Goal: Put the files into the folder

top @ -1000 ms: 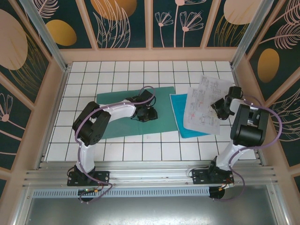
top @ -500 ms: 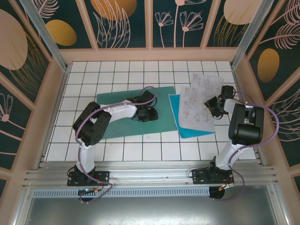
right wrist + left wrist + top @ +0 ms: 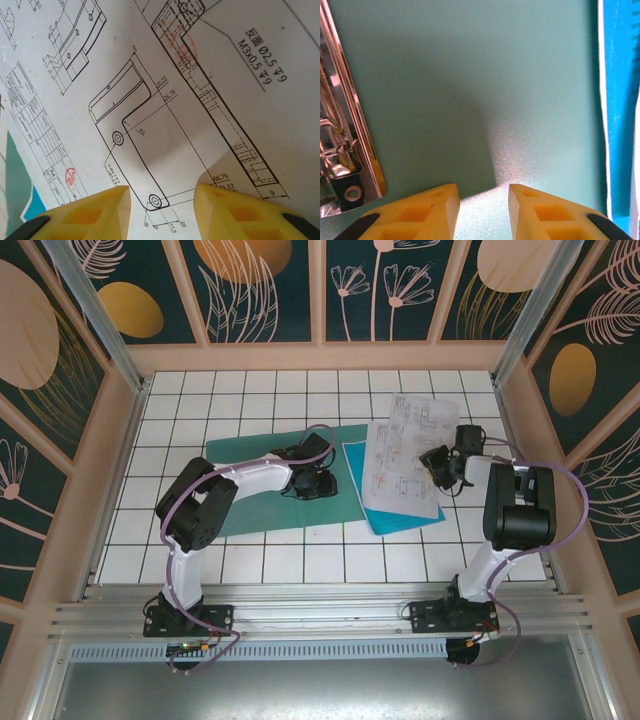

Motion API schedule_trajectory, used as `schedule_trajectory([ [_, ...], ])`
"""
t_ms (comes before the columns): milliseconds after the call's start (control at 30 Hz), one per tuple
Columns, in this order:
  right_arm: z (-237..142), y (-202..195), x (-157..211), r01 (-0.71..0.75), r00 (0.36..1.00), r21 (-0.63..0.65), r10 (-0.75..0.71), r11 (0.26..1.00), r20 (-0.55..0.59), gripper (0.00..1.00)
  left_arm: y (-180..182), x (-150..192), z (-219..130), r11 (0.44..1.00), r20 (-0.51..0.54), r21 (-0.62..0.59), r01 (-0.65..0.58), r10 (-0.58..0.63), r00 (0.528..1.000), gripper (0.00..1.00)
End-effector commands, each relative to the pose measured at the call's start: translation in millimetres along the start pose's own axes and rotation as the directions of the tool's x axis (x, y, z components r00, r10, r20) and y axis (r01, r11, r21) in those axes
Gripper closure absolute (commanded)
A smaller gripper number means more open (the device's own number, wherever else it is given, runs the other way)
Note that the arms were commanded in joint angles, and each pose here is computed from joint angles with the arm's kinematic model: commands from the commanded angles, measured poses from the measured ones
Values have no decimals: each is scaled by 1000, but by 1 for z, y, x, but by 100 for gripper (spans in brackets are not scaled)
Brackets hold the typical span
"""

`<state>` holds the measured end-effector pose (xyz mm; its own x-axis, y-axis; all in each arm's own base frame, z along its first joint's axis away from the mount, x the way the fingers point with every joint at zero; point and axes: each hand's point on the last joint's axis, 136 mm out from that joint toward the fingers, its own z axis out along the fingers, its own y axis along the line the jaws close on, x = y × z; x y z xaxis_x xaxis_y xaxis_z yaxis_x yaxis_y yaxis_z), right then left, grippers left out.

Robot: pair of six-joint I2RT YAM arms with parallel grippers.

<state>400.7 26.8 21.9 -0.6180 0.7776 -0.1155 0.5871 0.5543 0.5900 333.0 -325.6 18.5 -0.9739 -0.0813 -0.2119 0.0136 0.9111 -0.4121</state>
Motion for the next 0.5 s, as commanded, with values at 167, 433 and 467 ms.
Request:
schedule_trajectory([
  [167,15,-20,67,-89,976,94,106,992,-188,59,5,-2,-14,999,22,-38,4,-3,1000,64],
  [433,3,5,63,-57,983,52,65,997,-171,59,-16,-19,-40,1000,80,9,25,-26,996,63],
  [467,-2,11,58,-43,986,42,49,998,-160,58,-20,-22,-43,999,82,25,31,-33,996,62],
])
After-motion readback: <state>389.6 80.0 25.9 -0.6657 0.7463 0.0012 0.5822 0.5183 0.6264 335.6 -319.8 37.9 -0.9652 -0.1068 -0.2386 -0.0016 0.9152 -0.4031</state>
